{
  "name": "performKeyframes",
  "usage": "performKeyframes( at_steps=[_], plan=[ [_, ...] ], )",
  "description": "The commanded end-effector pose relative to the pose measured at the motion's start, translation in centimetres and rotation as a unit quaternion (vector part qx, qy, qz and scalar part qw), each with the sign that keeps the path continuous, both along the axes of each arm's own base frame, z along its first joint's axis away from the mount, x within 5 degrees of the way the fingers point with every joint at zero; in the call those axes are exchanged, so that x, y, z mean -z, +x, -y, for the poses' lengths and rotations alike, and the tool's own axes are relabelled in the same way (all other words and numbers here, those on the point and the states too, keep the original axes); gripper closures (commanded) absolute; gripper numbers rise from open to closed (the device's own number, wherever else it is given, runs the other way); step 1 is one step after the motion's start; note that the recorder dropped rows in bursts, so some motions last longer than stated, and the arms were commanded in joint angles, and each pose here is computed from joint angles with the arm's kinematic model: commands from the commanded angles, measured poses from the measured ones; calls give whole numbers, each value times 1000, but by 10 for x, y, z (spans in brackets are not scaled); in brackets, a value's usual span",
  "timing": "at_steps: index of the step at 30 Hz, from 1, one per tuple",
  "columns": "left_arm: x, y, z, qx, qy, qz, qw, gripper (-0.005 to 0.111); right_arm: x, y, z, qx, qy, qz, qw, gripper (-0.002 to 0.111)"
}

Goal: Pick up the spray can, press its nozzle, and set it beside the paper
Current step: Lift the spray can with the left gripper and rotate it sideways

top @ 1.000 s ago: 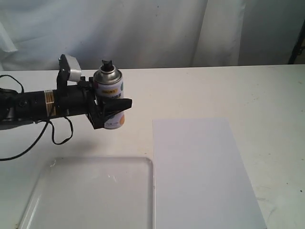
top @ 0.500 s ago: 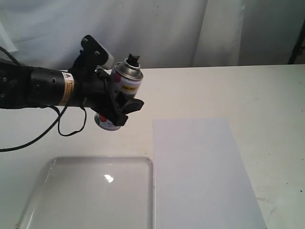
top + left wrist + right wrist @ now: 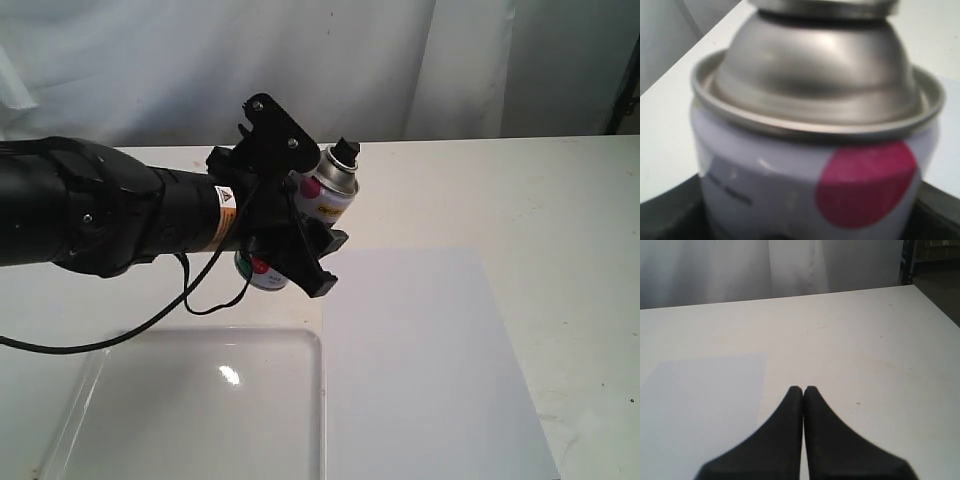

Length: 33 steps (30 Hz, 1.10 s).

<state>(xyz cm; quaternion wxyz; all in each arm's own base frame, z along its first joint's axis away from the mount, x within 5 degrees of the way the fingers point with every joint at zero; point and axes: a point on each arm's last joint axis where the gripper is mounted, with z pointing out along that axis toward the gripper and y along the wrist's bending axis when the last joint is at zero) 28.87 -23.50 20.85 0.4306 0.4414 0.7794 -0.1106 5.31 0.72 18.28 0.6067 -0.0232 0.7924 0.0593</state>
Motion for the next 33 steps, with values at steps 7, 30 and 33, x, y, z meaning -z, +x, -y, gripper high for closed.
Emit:
performKeyframes(
  at_steps=[7,30,33],
  plan=[
    [-2,-3,3,-14,-11,-4,1000,107,1,0,1,4,-2,1,1000,108],
    [7,9,-5,-78,19,20,997,107,-39,2,2,17,78,213,974,108],
    [9,14,-10,-73,76,65,992,107,-39,2,2,17,78,214,974,108]
  ],
)
